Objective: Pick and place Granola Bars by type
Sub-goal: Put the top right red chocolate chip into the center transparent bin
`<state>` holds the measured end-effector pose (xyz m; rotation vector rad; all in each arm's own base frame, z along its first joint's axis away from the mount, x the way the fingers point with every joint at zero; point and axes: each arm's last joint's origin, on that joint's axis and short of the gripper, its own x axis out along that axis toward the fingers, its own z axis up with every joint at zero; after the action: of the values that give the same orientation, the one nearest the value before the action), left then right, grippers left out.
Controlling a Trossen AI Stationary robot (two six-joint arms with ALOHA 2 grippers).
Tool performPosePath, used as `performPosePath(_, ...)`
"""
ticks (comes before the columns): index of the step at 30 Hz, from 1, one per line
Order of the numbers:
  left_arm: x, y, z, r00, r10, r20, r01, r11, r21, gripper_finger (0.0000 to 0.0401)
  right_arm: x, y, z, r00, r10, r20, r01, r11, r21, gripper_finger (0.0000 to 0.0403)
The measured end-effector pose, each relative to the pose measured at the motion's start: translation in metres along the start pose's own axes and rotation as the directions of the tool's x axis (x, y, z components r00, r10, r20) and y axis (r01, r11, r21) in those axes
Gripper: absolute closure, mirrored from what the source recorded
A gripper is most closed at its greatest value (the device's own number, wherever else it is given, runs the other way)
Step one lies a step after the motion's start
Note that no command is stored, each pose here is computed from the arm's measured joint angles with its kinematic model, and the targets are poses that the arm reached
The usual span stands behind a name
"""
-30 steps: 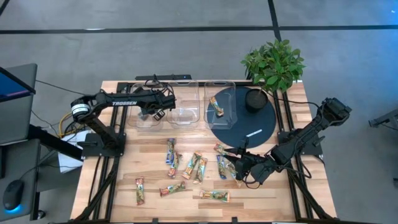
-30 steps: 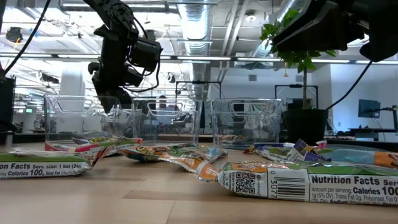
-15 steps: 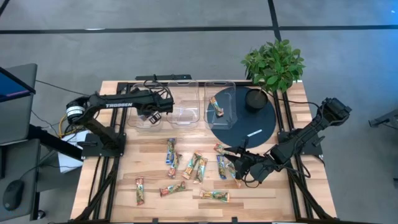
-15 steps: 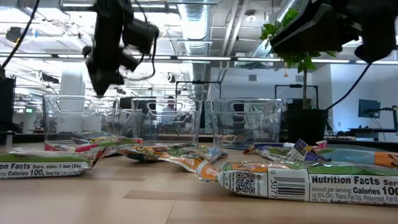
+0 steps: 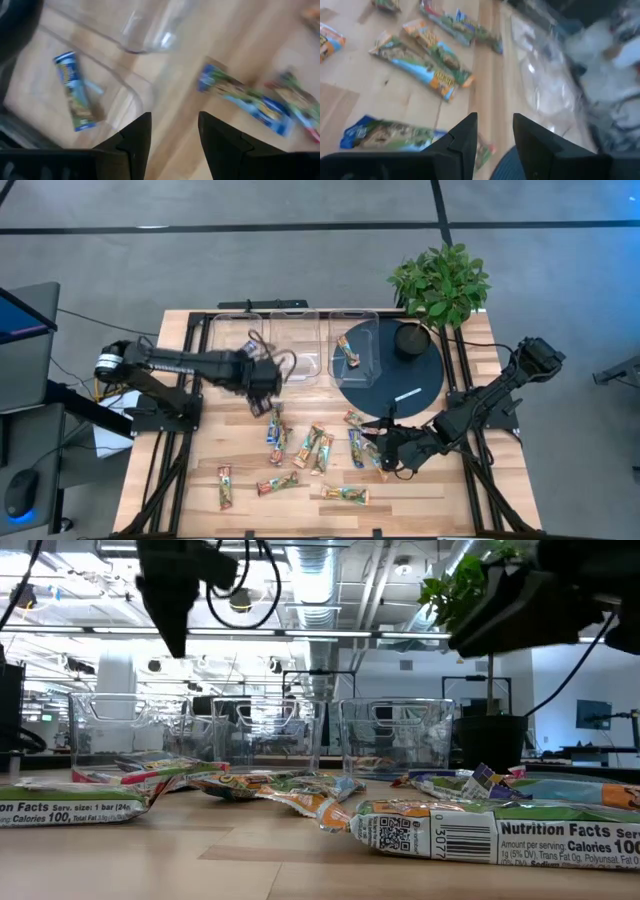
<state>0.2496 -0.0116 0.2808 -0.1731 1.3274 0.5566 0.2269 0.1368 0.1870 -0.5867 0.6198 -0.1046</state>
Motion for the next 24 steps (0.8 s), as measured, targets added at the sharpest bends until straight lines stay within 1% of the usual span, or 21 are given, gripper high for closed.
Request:
performPosePath(3,-0.008,-0.024,-0.011,0.998,-0.029,0.062,0.026,0.998,0.052,0.0243,-0.001,0.002,-0.006,0.998,0.021,-0.051,-0.017,0.996,0.087,0.0285)
performPosePath(6,-0.018,-0.047,-0.024,0.988,-0.063,0.142,0.048,0.993,0.108,0.0243,-0.001,0.004,-0.01,0.991,0.111,-0.08,-0.096,0.982,0.164,0.0285)
performPosePath(8,-0.024,-0.064,-0.034,0.973,-0.09,0.214,0.059,0.987,0.146,0.0243,-0.001,0.005,-0.011,0.984,0.154,-0.092,-0.131,0.967,0.217,0.0285)
performPosePath(11,-0.034,-0.087,-0.05,0.932,-0.107,0.345,0.034,0.977,0.211,0.0244,0.0,0.005,-0.014,0.981,0.157,-0.116,-0.117,0.949,0.294,0.0285)
performPosePath(15,-0.04,-0.11,-0.074,0.848,-0.132,0.513,-0.004,0.966,0.257,0.0244,0.005,0.001,-0.017,0.978,0.144,-0.152,-0.074,0.918,0.39,0.0285)
performPosePath(18,-0.04,-0.124,-0.093,0.768,-0.13,0.627,-0.047,0.965,0.258,0.0244,0.011,-0.002,-0.02,0.974,0.137,-0.178,-0.052,0.907,0.418,0.0285)
performPosePath(20,-0.037,-0.132,-0.104,0.709,-0.132,0.692,-0.07,0.964,0.256,0.0244,0.014,-0.005,-0.021,0.975,0.129,-0.181,-0.037,0.898,0.439,0.0284)
performPosePath(24,-0.024,-0.143,-0.124,0.605,-0.146,0.783,-0.107,0.959,0.261,0.0244,0.018,-0.01,-0.022,0.973,0.121,-0.198,-0.014,0.882,0.47,0.0271)
